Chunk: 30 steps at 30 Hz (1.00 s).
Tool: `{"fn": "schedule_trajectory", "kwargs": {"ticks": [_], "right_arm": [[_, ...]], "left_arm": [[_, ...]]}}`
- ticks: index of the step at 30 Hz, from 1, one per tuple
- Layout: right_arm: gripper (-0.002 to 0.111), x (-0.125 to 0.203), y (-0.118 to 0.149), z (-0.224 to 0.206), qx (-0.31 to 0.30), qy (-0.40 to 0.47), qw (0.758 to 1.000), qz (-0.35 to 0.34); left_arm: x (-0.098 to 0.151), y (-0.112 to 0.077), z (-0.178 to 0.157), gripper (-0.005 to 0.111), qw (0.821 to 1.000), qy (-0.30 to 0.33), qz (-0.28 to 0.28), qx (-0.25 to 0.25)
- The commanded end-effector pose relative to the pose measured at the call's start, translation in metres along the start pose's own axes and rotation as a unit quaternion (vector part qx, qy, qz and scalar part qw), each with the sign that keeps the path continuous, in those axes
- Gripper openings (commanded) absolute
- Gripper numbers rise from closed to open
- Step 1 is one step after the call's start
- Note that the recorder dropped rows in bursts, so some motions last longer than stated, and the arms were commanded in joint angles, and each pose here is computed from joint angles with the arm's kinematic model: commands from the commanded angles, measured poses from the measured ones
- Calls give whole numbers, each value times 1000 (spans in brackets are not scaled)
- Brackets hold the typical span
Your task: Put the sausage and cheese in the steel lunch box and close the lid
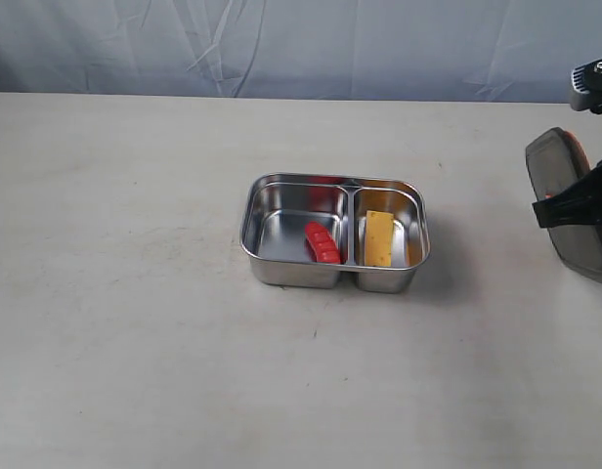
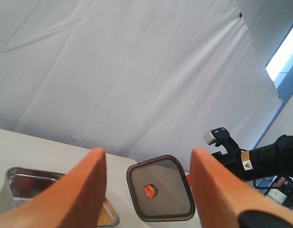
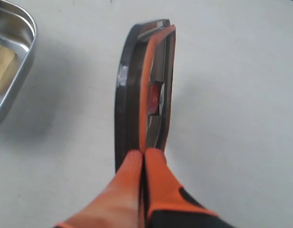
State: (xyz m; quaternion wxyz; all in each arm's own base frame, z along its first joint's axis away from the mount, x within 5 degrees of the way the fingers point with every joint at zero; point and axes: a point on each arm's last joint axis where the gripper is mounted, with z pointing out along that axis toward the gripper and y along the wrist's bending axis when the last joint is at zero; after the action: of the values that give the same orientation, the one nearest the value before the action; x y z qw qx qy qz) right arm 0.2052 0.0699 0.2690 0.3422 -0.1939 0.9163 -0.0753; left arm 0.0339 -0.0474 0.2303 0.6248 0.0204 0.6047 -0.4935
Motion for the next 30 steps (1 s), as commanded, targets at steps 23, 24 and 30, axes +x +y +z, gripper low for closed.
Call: {"fn": "schedule_trajectory", "kwargs": {"ticks": [23, 24, 30], "right_arm": [[-1, 10, -18, -56, 11, -77, 996, 46], [-1, 11, -18, -59, 8, -83, 995, 51], [-1, 15, -19, -72, -9, -105, 991, 77]], "left_arm": [[-6, 16, 26, 60, 988, 54, -116, -91], [-8, 15, 29, 60, 988, 57, -109, -93], [-20, 16, 52, 60, 986, 86, -87, -109]]}}
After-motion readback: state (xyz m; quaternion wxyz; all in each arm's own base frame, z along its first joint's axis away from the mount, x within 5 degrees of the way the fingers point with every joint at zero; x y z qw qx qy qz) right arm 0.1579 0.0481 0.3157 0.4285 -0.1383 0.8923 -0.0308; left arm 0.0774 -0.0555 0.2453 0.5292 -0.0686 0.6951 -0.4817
